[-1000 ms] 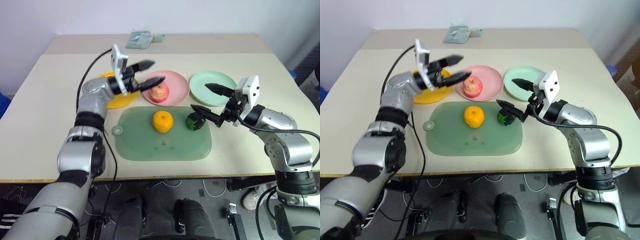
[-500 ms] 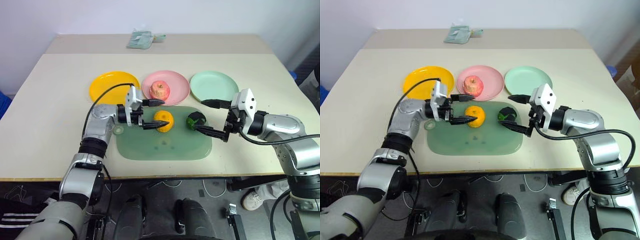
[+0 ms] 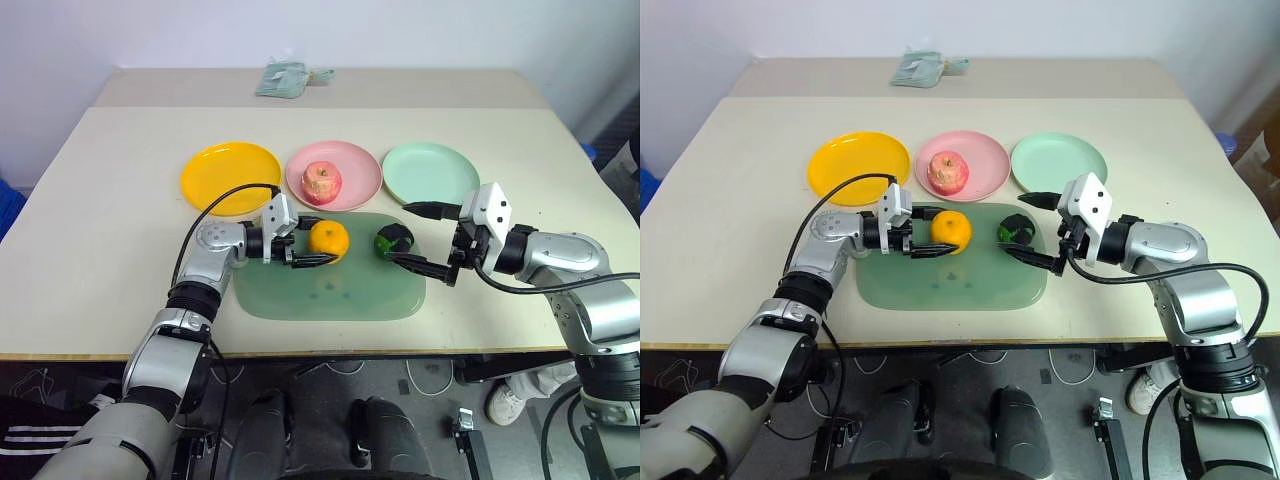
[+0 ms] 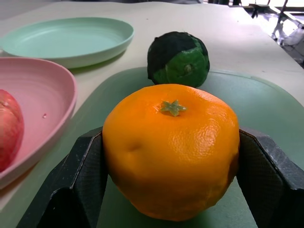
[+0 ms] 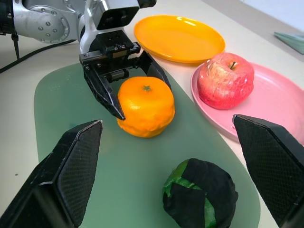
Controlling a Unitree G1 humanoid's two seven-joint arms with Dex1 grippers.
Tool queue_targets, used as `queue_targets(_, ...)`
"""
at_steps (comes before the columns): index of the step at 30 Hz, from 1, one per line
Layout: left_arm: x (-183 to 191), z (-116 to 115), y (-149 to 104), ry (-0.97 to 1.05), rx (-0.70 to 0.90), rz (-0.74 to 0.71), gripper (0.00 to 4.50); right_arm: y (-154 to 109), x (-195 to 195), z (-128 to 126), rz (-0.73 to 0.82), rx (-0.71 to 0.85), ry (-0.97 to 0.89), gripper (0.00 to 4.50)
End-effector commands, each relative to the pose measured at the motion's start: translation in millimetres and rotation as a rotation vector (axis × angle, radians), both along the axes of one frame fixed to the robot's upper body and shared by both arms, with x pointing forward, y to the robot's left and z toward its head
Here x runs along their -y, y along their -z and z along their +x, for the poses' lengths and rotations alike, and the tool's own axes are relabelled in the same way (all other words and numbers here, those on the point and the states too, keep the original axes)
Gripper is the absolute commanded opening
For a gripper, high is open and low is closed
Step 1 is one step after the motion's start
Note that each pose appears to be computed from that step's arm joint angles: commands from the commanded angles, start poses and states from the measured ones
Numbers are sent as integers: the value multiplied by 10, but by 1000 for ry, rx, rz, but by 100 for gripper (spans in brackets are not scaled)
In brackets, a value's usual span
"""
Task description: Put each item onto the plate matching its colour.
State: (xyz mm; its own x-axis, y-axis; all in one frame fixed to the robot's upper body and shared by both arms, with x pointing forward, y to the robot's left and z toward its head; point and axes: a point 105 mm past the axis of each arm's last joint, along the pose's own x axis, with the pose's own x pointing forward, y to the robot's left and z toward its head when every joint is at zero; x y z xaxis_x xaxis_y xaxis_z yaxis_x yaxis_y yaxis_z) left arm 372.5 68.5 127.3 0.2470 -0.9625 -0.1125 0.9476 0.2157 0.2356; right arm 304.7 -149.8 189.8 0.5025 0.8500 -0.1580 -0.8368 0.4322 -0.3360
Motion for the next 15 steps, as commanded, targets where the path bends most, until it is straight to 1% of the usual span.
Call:
queue_targets(1,-257,69,-418,-93,43,-155,332,-171,-9,22,49,70,9,450)
queue_targets(4,-680,96,-745,-245,72,-294,332,-286,-59,82,125,103,30,450)
queue_targets(6,-893,109,-876,-339,102,-351,332,-316,-119,166,142,146,64,450)
queue_targets(8,-1094,217,-898,-486,130,-345,332,-377,-202,261,201,171,94,450)
queue_targets(11,-1399,448,-830,-745,153,-293,332,-473,-360,349,295,175,95,450)
queue_targets(15,-1683,626,-815,-972,150,-334,332,-464,-520,345,290,161,35,450)
